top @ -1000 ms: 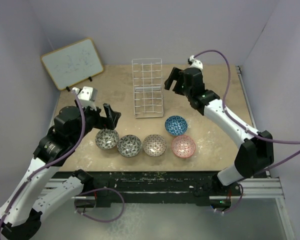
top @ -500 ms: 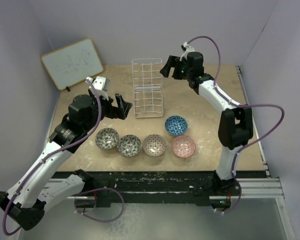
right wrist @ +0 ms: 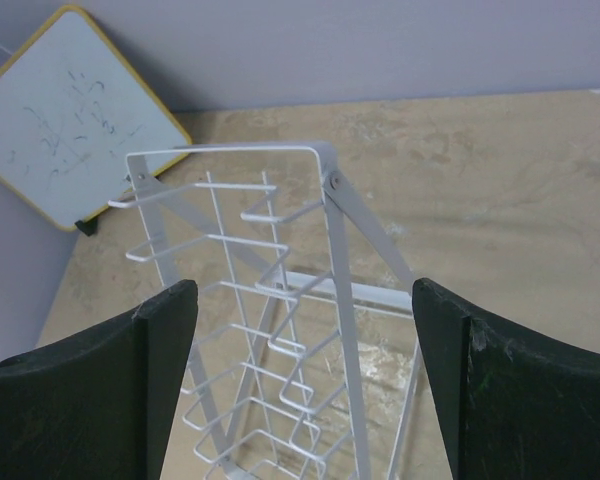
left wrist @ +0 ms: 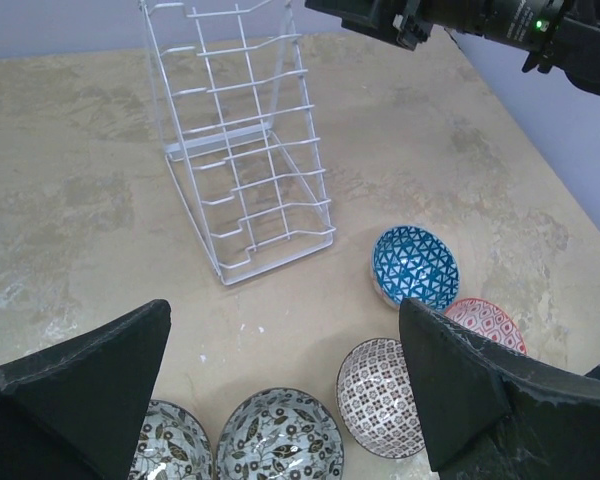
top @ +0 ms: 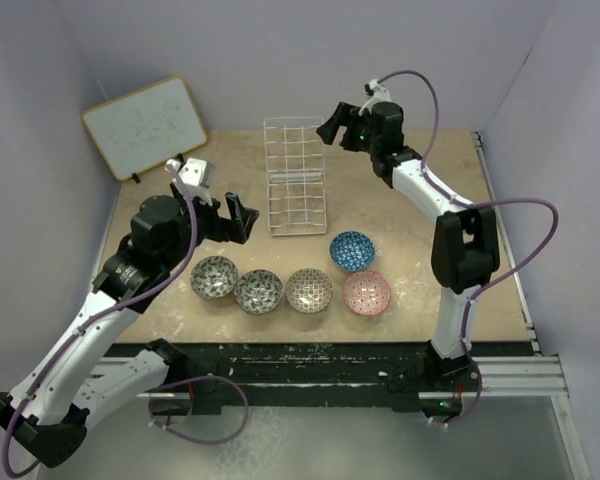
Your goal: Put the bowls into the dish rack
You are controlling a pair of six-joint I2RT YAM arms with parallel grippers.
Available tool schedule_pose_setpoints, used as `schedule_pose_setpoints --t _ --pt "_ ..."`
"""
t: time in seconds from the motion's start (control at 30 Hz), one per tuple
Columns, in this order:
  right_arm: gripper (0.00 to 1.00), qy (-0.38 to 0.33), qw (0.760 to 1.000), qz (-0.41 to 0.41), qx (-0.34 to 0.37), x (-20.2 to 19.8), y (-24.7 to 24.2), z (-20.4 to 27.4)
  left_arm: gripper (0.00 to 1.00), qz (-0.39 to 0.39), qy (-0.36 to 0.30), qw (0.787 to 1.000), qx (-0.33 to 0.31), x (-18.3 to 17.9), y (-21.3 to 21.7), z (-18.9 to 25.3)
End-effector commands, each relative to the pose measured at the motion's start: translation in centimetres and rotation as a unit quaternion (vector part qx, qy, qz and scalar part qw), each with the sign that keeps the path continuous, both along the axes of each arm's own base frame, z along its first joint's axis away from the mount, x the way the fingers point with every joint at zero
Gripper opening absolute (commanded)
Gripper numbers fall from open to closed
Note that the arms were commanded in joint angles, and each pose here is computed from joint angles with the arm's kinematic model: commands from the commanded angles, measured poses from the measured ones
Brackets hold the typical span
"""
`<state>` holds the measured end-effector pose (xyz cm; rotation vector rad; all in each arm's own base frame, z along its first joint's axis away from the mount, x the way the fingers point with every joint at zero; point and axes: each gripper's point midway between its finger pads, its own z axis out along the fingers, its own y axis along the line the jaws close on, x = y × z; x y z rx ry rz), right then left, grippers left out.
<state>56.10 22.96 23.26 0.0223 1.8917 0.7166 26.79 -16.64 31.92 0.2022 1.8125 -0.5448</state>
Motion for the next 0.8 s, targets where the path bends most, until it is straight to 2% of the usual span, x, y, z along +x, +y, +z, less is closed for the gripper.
schedule_pose_setpoints --t 0.0,0.1,0.2,0.3,0.4,0.57,0.77 --pt "0.90 -0.062 0.997 -0.041 0.036 -1.6 -1.6 5.8 0.99 0.009 -0.024 1.000 0.003 -0.3 0.9 1.1" --pt "0.90 -0.068 0.996 -0.058 0.029 -3.3 -2.9 6.5 0.99 0.013 -0.024 1.000 0.007 -0.5 1.2 1.0" --pt "0.90 -0.042 0.995 -0.093 0.004 -4.3 -4.6 5.5 0.99 0.015 -0.021 1.000 0.009 -0.7 1.4 0.8" --pt "0.89 0.023 0.987 -0.151 -0.045 -5.0 -7.1 2.3 0.99 0.015 -0.019 1.000 0.007 -1.0 1.5 0.7" --pt "0.89 0.084 0.969 -0.205 -0.106 -4.7 -9.4 -1.3 0.99 0.014 -0.023 1.000 0.002 -1.5 1.8 1.2" --pt "0.89 0.143 0.959 -0.189 -0.156 -3.1 -9.0 -5.9 0.99 0.022 -0.036 0.999 0.003 -2.2 2.6 2.5" --pt "0.90 0.172 0.947 -0.193 -0.192 -0.4 -8.9 -9.5 0.99 0.040 -0.051 0.998 0.006 -3.1 4.1 3.9"
